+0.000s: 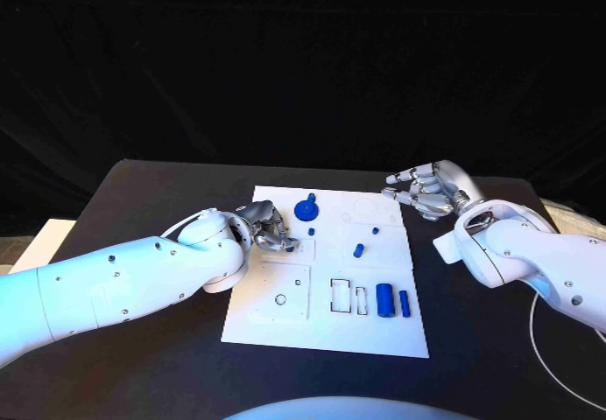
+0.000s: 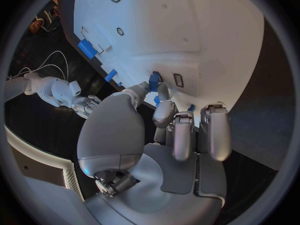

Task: Assemble the parts on the task board

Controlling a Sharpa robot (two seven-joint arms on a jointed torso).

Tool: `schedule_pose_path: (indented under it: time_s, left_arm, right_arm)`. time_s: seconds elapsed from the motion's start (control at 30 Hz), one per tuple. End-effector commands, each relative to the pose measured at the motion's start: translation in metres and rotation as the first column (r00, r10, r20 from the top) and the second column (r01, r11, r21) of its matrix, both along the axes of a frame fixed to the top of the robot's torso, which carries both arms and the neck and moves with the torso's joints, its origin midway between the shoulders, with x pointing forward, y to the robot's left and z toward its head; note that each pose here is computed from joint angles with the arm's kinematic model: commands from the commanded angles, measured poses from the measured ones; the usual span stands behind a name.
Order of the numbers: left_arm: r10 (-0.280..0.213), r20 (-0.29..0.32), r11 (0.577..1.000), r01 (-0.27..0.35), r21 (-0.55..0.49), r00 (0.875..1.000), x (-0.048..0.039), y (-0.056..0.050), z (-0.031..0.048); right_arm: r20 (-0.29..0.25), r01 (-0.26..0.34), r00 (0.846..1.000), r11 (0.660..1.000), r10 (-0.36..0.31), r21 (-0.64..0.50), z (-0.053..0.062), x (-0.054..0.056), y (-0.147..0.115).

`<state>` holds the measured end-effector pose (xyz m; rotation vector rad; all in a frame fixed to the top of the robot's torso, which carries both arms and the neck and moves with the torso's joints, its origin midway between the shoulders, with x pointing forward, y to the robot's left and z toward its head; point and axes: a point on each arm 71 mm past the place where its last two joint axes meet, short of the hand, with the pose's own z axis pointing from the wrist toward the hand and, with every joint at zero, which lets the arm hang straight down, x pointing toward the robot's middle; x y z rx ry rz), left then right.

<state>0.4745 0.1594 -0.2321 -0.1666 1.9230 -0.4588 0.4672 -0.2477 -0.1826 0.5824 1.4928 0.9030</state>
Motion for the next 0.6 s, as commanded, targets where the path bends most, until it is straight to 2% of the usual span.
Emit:
schedule_pose_path:
  time_s: [0.03, 0.6]
  left_arm:
    - [0.005, -0.024, 1.000, -0.005, 0.014, 1.000, -0.0009, 0.0006, -0.0028]
    - [0.009, -0.049, 1.000, -0.009, 0.011, 0.999, -0.0013, 0.0005, -0.0044]
  right_arm:
    - [0.001, -0.017, 1.000, 1.000, 0.017, -0.002, -0.0003, -0.0004, 0.0015]
    - [-0.006, -0.021, 1.000, 1.000, 0.021, -0.001, -0.0013, -0.0005, 0.0016]
